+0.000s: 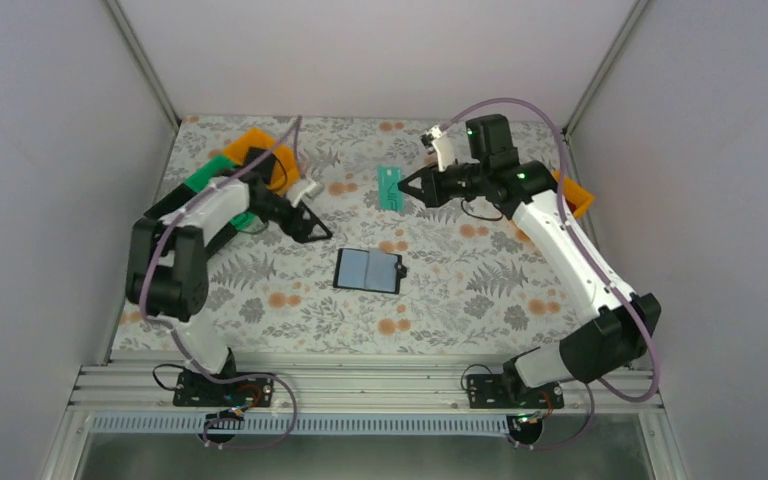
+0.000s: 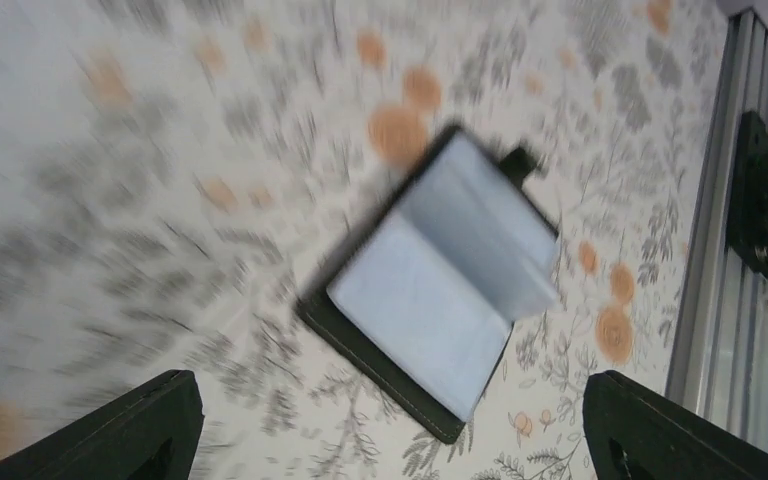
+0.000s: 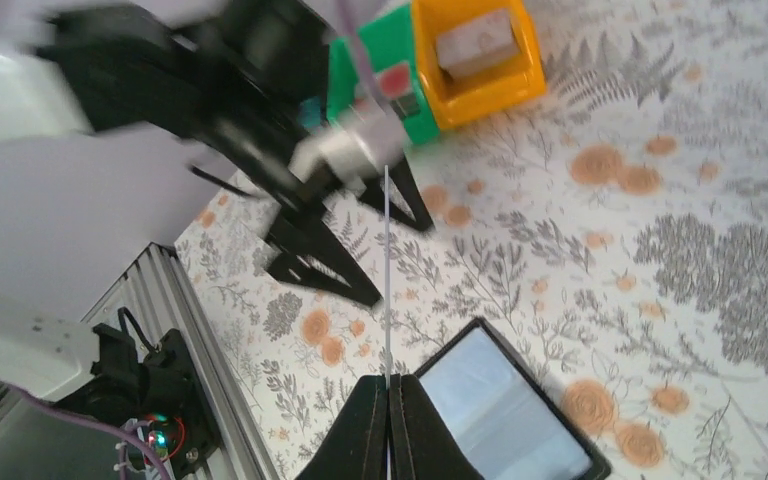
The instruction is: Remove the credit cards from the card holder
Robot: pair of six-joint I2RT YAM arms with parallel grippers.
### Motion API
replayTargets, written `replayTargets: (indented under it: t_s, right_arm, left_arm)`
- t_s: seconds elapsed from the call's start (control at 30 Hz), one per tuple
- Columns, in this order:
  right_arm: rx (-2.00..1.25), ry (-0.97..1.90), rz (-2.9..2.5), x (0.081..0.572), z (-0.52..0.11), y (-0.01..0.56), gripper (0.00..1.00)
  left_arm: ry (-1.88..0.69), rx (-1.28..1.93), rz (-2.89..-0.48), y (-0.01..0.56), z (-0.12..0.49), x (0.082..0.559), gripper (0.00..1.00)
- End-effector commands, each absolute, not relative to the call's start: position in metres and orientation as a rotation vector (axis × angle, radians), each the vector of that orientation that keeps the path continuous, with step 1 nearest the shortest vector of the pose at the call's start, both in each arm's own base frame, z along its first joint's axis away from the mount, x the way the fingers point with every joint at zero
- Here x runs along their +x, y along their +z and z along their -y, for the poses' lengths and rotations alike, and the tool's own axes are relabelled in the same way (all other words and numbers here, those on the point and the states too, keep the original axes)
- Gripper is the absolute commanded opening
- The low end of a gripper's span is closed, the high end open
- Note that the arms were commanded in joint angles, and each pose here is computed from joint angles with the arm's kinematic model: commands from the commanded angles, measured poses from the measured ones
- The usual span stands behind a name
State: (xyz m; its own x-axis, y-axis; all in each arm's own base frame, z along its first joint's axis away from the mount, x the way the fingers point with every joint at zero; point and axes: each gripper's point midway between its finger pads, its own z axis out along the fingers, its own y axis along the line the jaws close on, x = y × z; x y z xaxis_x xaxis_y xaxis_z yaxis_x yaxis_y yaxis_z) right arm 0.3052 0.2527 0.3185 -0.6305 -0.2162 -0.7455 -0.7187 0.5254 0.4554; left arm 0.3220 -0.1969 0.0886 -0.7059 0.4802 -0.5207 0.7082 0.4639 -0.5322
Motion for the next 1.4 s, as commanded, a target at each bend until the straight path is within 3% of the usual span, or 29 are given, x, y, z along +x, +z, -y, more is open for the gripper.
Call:
replayTargets:
  t_s: [0.0,0.13,0.3,0.5,0.63,0.8,0.87,1.07,1.2,1.37]
  right_arm:
    - [-0.638,1.018,-2.256,0.308,-0.259,0.314,0.04]
    - [-0.670,1.023,-2.297,0.299,-0.285,0.310,0.04]
    - [-0.765,1.081,-2.274,0.278,-0.312,0.320,0.04]
    - [-0.890,1.263,-2.174,0.244,-0.328,0.347,0.04]
    - [-0.957,1.364,-2.135,0.223,-0.337,0.355,0.04]
    - [-0.990,1.432,-2.092,0.209,-0.345,0.364,0.04]
    - [-1.015,1.479,-2.051,0.204,-0.354,0.371,0.04]
    - [-1.109,1.548,-1.981,0.190,-0.379,0.382,0.04]
    - [-1.160,1.571,-1.952,0.181,-0.391,0.386,0.04]
    - [-1.201,1.596,-1.927,0.173,-0.401,0.390,0.04]
  left_arm:
    - [-1.025,1.150,-2.144,0.193,0.191,0.325,0.95]
    - [-0.865,1.216,-1.985,0.276,0.186,0.317,0.96]
    - [-0.399,1.289,-1.805,0.367,0.165,0.311,0.98]
    - [0.012,1.506,-1.317,0.428,0.157,0.247,1.00]
    - [0.400,1.635,-0.848,0.434,0.149,0.215,0.98]
    - [1.075,1.546,-0.144,0.433,0.146,0.194,0.98]
    - [1.183,1.514,0.028,0.430,0.151,0.185,0.98]
    - [1.342,1.559,0.340,0.394,0.159,0.170,0.92]
    - [1.329,1.616,0.437,0.365,0.163,0.165,0.72]
    - [1.324,1.644,0.468,0.356,0.164,0.165,0.69]
